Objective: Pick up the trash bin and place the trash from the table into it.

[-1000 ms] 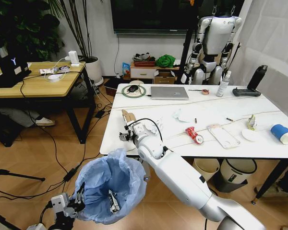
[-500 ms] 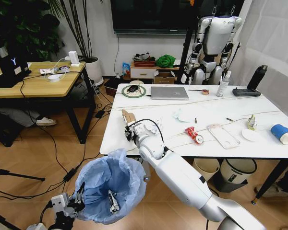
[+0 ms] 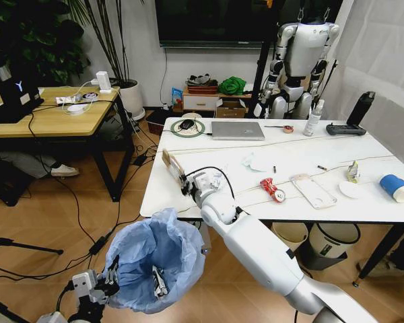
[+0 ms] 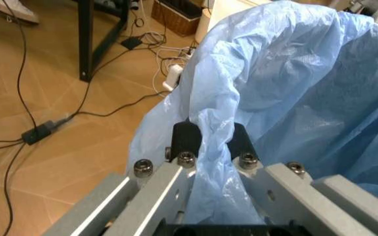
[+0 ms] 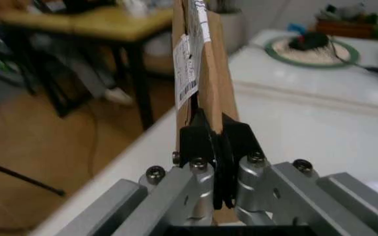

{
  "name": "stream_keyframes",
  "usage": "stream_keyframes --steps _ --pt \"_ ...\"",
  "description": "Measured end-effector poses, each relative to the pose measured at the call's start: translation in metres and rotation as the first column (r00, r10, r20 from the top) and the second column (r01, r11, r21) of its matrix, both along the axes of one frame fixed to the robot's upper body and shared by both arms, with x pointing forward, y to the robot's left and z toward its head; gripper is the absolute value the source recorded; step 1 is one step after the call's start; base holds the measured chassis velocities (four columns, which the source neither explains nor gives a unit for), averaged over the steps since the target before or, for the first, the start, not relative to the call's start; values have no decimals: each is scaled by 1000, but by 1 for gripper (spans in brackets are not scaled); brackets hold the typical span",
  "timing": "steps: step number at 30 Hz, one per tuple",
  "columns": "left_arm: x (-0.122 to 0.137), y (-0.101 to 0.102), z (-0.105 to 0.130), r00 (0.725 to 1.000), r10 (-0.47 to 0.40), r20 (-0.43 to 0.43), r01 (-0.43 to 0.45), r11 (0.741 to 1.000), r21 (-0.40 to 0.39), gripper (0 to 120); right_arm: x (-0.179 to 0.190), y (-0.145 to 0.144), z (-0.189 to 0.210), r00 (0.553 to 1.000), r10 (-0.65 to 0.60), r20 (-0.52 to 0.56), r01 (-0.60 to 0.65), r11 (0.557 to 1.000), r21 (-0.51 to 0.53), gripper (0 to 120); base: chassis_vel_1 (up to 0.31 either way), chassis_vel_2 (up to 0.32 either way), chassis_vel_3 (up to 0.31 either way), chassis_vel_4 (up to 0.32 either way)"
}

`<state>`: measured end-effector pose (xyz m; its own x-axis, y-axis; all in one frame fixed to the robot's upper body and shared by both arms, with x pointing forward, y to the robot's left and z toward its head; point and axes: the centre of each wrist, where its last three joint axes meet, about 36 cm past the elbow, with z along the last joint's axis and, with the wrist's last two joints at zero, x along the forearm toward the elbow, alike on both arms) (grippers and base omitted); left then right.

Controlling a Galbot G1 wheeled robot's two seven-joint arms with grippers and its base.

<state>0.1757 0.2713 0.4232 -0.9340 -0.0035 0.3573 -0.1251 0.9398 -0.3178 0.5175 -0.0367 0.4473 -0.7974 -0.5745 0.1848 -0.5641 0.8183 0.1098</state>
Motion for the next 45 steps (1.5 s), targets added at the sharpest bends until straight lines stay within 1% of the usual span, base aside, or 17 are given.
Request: stream_keyframes --steps 1,3,4,7,10,11,13,17,22,28,31,33,36,39,40,43,45 --pt "0 0 0 1000 0 0 0 1000 -2 0 -4 -2 5 1000 27 14 -28 998 50 0 0 0 0 0" --pt "0 0 0 1000 1 0 -1 1000 -7 0 -25 -8 21 988 123 94 -141 968 209 0 0 0 0 0" --pt "0 0 0 1000 1 0 -1 1000 -7 0 -25 -8 21 988 123 94 -141 968 209 0 0 0 0 0" --pt "1 1 3 1000 1 6 -1 1000 -11 0 -68 -16 31 944 273 186 -323 879 350 0 0 0 0 0" --pt "2 3 4 1000 2 8 -2 1000 -10 0 -103 -32 25 898 380 222 -438 820 368 0 0 0 0 0" --pt "2 3 4 1000 2 8 -2 1000 -10 0 -103 -32 25 898 380 222 -438 820 368 0 0 0 0 0" --pt "3 4 6 1000 4 8 -4 1000 -8 0 -127 -48 11 868 450 210 -496 803 330 0 0 0 0 0" --pt "4 7 9 1000 10 14 -10 1000 -4 0 -169 -75 -15 835 516 190 -549 802 235 0 0 0 0 0" --pt "4 7 10 1000 13 15 -13 1000 -6 0 -191 -88 -24 836 518 181 -547 815 192 0 0 0 0 0" --pt "5 7 11 1000 15 18 -14 1000 -8 0 -200 -95 -27 842 506 188 -535 830 160 1 0 0 0 0" --pt "6 6 13 1000 15 22 -15 1000 -9 0 -202 -99 -33 850 493 185 -519 842 144 14 0 0 0 0" --pt "5 6 14 1000 15 22 -15 1000 -9 0 -202 -100 -35 854 487 181 -513 847 142 17 0 0 0 0" --pt "6 7 15 1000 14 23 -14 1000 -8 0 -205 -105 -36 865 469 177 -494 858 141 29 0 0 0 0" --pt "6 6 15 1000 13 21 -13 1000 -9 0 -205 -112 -30 875 433 216 -468 871 149 41 0 0 0 0" --pt "6 6 15 1000 13 21 -13 1000 -9 0 -205 -112 -30 875 433 216 -468 871 149 41 0 0 0 0" --pt "6 5 15 1000 10 19 -10 1000 -12 0 -189 -116 -7 889 367 275 -422 890 176 55 0 0 0 0" --pt "5 4 14 1000 10 16 -10 1000 -13 0 -169 -116 9 917 282 281 -337 926 172 62 0 0 0 0"
